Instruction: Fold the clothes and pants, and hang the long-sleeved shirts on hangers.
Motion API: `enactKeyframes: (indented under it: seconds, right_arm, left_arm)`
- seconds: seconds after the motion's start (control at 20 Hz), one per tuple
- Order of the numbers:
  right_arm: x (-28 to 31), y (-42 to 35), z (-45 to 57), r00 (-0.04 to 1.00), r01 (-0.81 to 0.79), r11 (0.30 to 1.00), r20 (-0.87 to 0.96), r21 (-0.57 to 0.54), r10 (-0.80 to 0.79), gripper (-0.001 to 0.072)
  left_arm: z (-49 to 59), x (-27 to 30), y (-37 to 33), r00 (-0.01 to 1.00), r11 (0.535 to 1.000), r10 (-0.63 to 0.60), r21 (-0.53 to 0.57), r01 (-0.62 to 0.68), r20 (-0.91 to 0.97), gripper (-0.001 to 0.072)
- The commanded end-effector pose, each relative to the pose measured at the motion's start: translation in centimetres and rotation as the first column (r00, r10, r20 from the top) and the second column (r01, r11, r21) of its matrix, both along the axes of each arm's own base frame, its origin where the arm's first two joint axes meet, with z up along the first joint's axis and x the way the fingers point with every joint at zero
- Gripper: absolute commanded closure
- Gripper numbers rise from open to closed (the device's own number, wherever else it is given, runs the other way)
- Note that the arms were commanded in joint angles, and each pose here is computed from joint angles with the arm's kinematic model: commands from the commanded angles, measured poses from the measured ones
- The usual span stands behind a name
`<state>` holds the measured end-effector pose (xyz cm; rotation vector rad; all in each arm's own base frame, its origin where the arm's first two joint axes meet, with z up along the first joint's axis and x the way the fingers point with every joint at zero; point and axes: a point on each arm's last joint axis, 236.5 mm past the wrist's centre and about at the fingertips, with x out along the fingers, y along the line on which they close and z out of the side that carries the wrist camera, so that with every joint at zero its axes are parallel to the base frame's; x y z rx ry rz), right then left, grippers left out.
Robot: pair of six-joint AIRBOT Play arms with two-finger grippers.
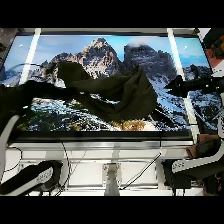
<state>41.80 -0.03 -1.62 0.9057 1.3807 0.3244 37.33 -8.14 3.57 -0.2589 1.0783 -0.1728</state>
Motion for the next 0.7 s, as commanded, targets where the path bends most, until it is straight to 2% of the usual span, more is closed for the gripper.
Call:
enactKeyframes:
  seconds: [0.0, 0.2, 0.35, 0.65]
  right_arm:
    - [-1.2, 0.9, -1.5, 0.997, -0.034, 0.999, -0.075, 0.028, 0.036, 0.0323]
    - [-2.4, 3.3, -2.4, 0.984, -0.131, 0.991, -0.113, 0.043, 0.135, 0.0331]
    - [-3.9, 5.5, -2.5, 0.963, -0.239, 0.97, -0.111, 0.052, 0.244, 0.0344]
    - [-7.6, 5.9, -4.6, 0.928, -0.261, 0.963, -0.259, 0.063, 0.268, 0.0344]
  left_arm:
    - [6.0, -2.9, 10.3, 0.97, 0.934, 0.196, 0.275, -0.229, 0.143, 0.0701]
    - [8.6, -3.7, 12.3, 0.95, 0.901, 0.215, 0.328, -0.283, 0.228, 0.0701]
    - [8.2, -3.5, 12.2, 0.949, 0.903, 0.231, 0.315, -0.292, 0.217, 0.0701]
    - [7.7, -3.4, 12.0, 0.952, 0.907, 0.23, 0.309, -0.285, 0.202, 0.0701]
